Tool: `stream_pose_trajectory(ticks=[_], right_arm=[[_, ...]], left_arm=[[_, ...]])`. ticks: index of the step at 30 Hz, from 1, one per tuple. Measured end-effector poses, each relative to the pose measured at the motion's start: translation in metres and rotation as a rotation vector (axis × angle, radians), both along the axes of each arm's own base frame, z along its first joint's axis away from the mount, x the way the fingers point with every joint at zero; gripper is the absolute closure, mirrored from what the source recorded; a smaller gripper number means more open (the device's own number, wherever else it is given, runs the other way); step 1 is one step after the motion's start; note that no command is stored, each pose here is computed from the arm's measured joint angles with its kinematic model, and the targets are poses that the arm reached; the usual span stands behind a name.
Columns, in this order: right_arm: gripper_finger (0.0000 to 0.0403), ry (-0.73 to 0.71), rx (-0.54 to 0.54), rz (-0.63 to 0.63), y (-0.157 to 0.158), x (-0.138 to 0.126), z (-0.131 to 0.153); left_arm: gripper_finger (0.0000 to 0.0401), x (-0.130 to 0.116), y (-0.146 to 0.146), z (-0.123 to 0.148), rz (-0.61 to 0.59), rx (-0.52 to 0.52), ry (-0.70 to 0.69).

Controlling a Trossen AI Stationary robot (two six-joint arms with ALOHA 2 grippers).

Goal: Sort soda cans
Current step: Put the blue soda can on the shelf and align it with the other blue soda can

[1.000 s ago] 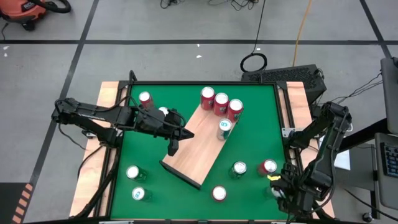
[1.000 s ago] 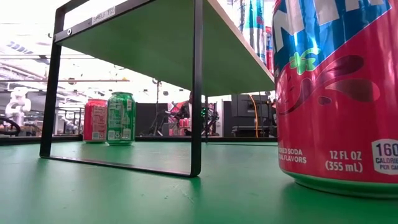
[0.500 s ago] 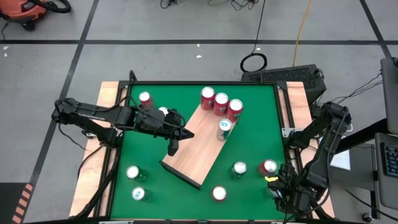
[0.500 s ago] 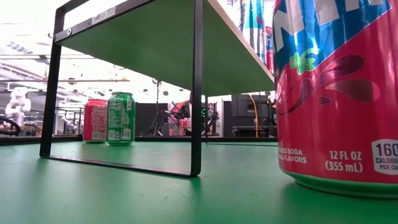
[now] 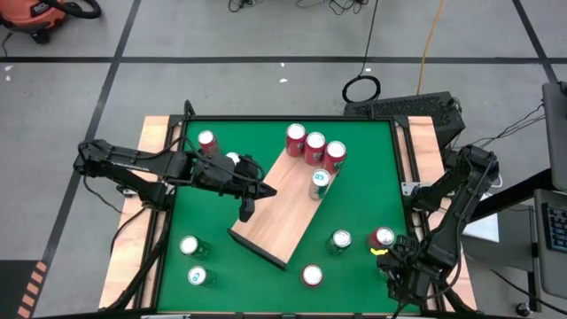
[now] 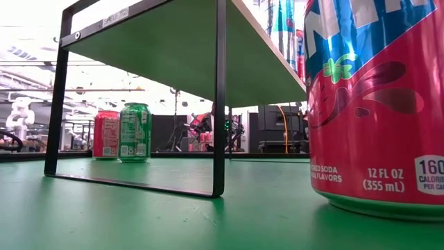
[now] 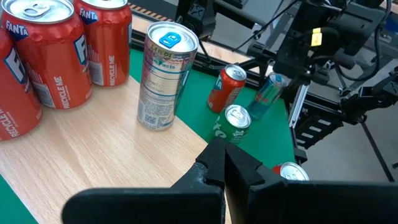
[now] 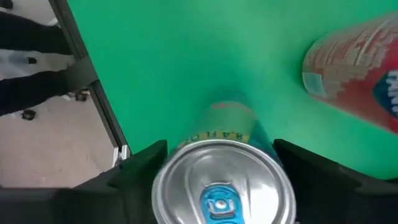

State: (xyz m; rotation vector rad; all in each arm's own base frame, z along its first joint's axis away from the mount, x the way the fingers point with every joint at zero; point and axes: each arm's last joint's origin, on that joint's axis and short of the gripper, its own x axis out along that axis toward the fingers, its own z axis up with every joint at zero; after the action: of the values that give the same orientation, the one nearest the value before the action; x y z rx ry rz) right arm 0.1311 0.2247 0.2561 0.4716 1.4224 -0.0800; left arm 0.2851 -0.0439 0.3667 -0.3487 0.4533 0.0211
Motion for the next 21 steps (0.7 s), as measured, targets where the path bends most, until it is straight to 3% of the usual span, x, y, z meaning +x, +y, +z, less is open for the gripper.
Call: stream_pose_trajectory(ticks=[6, 13, 21], right_arm=[[0.0177, -0.008, 0.044, -0.021, 0.004, 0.002, 0.004], [0.0162, -0.053, 0.105, -0.018, 0.007, 0.009, 0.027], [0.0172, -0.159, 0.199, 0.030, 0.007, 0.022, 0.079]], left_arm=[[0.0401, 0.000, 0.000, 0.000, 0.000, 0.000, 0.000], [0.0401, 0.000, 0.000, 0.000, 0.000, 0.000, 0.000], [0.0401, 0.001, 0.000, 0.001, 0.005, -0.015, -0.013]])
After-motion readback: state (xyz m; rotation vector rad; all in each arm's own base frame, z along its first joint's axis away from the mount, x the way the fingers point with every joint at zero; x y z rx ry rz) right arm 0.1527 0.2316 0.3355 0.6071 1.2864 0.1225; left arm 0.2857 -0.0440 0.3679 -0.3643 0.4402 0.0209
